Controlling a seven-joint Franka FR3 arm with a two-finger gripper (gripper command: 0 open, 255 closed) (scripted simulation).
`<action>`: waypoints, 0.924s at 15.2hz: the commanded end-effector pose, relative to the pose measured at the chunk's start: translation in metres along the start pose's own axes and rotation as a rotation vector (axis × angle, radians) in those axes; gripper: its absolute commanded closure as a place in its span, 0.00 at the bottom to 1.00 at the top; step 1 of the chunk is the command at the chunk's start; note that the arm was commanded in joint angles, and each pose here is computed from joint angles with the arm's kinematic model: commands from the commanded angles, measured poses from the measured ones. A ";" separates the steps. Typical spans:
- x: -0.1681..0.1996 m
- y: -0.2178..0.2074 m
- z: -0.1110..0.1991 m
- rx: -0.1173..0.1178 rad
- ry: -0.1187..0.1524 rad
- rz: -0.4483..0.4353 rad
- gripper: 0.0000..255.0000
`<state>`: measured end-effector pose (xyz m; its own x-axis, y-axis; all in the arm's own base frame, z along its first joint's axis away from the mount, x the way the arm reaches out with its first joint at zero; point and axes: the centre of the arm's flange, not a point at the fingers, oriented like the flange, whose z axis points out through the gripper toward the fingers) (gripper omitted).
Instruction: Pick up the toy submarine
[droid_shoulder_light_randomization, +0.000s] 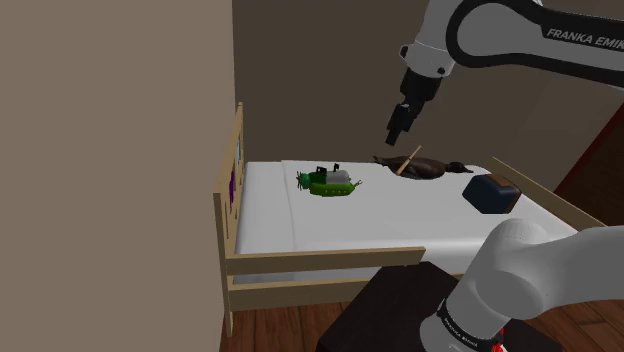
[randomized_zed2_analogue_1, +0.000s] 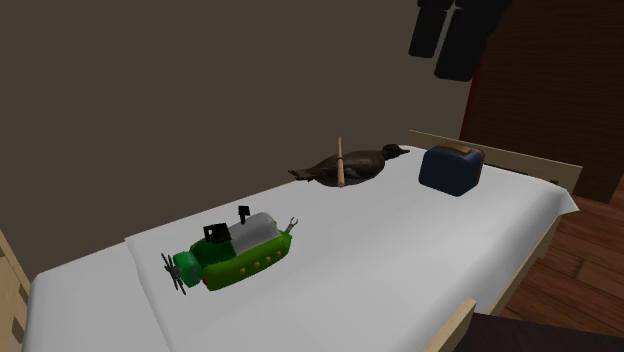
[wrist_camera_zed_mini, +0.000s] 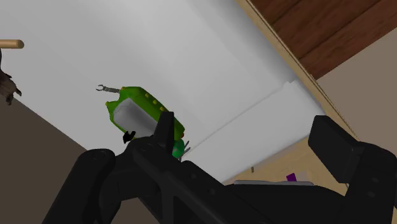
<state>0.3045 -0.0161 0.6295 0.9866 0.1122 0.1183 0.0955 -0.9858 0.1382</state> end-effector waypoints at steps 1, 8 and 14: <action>0.000 0.000 0.000 0.000 0.000 0.000 0.00; 0.060 0.050 0.061 0.029 -0.049 0.000 0.00; 0.110 0.092 0.116 0.053 -0.091 0.000 0.00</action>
<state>0.4260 -0.1010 0.5483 0.9940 0.1033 0.0353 0.0999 -0.9911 0.0883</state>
